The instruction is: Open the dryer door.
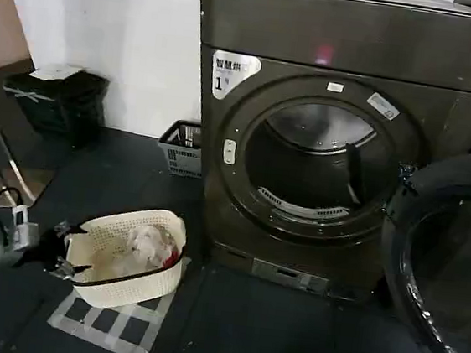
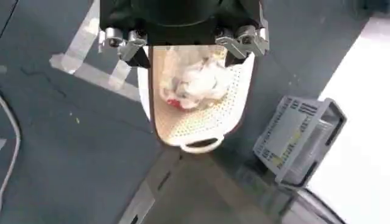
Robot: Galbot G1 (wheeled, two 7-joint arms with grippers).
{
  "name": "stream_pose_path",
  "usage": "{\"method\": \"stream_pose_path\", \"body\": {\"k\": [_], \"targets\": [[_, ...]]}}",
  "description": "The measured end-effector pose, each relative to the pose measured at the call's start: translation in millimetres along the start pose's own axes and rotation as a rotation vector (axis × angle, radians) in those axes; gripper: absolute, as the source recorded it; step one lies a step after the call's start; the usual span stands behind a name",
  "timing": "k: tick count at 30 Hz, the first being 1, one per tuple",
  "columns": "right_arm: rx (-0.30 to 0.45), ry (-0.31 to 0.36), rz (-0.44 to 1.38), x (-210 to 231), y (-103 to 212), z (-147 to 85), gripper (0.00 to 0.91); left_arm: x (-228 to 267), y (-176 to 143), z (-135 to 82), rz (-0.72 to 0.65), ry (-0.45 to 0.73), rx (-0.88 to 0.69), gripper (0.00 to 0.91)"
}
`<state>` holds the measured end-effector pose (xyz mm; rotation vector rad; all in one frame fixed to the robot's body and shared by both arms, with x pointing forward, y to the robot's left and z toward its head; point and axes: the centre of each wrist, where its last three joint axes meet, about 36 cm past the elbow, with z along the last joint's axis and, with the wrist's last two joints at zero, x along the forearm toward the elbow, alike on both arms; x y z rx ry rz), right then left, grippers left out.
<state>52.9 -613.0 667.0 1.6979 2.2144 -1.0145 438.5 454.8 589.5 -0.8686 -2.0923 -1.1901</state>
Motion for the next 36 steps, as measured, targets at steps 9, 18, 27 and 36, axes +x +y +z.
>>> {"method": "stream_pose_path", "body": {"k": [9,18,27,36], "targets": [[-0.007,-0.005,-0.003,0.3,-0.3,-1.3,0.907,0.1,1.2,3.3,0.000,0.018,-0.005,0.907],[-0.008,-0.007,-0.004,1.4,-0.4,-3.3,0.907,0.3,3.1,5.9,-0.001,0.037,-0.022,0.907],[-0.007,-0.002,-0.004,0.5,-2.1,-1.4,0.907,-0.1,4.4,5.8,-0.002,0.044,-0.034,0.907],[-0.006,-0.003,-0.002,0.7,-2.3,-0.2,0.907,2.5,4.2,4.5,0.011,0.049,-0.056,0.907]]}}
